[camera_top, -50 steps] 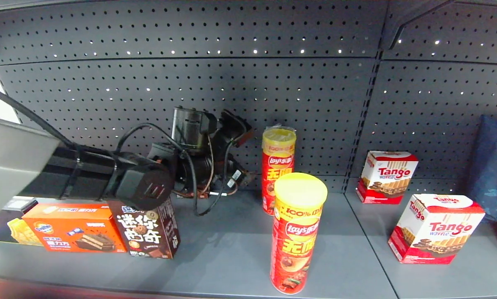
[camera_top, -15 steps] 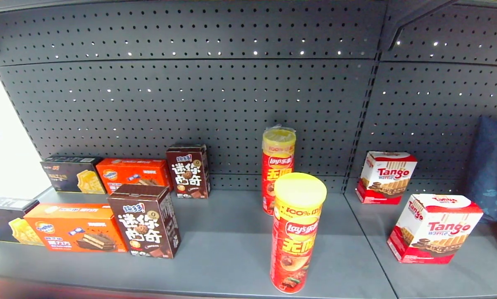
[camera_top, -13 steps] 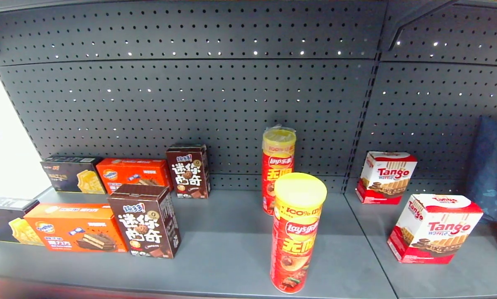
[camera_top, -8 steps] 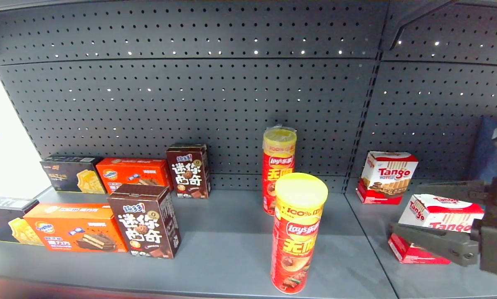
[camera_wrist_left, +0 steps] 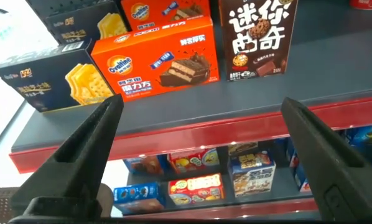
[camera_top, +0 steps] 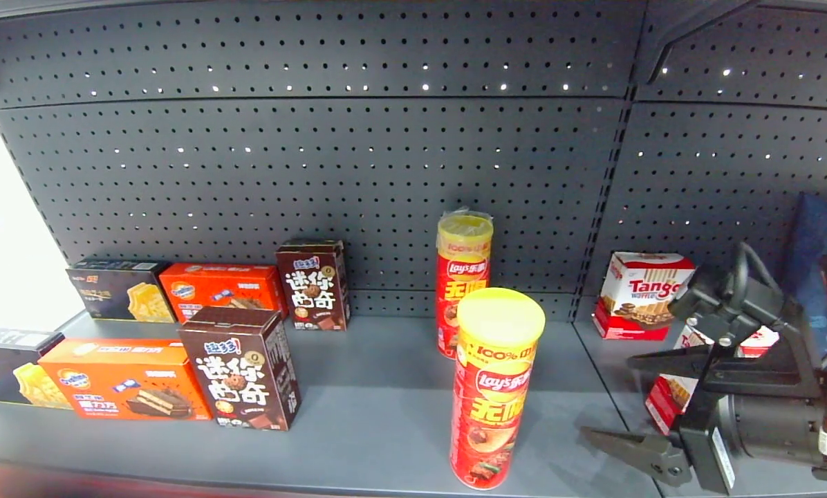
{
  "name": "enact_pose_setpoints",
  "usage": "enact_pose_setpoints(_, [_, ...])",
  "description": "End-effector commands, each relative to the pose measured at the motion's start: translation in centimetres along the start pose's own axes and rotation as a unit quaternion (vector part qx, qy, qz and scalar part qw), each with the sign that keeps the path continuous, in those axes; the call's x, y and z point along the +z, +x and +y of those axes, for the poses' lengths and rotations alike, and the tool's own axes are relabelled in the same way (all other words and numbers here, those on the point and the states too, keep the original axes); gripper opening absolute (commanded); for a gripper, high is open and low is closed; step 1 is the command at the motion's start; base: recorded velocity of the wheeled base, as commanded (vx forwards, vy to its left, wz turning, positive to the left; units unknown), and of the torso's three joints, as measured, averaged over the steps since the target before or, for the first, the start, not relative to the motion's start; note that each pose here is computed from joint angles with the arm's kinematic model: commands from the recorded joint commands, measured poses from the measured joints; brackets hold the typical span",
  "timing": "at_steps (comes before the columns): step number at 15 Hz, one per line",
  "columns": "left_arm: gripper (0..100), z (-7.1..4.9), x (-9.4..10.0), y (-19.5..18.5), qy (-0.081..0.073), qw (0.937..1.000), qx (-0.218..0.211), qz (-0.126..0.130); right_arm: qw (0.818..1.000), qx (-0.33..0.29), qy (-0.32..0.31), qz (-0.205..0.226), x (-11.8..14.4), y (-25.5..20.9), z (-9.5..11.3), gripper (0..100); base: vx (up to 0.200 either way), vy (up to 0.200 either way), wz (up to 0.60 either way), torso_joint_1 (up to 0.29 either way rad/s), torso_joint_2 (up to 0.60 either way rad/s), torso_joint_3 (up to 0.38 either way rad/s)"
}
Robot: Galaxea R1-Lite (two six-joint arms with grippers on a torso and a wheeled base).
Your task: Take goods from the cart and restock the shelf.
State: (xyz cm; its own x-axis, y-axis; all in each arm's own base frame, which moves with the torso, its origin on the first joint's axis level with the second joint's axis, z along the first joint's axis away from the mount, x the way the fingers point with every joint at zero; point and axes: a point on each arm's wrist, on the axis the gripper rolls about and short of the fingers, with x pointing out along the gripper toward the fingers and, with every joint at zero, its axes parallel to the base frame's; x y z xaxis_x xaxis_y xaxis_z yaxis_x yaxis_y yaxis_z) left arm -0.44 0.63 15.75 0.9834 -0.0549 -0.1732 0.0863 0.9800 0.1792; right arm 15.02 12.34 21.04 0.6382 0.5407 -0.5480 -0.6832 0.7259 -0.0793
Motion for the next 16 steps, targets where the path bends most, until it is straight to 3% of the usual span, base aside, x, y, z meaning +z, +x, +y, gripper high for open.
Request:
enact_pose_setpoints(1, [100,0.0,0.0,0.1,0.0,1.0,-0.001,0.003,0.999,0.009,-0.004,0.031,-0.7,1.4,0.4,100,0.0,0.0,0.0,0.0,0.0,0.0])
enact_pose_setpoints(5, [100,0.0,-0.1,0.2,0.001,1.0,-0.003,0.005,0.998,-0.003,-0.003,0.056,-0.3,3.7,0.2,100,0.0,0.0,0.0,0.0,0.0,0.0])
enact_pose_setpoints(16, [100,-0.1,-0.1,0.2,0.001,0.9999,-0.014,0.004,0.997,-0.024,0.005,0.078,1.1,7.3,0.0,100,0.0,0.0,0.0,0.0,0.0,0.0])
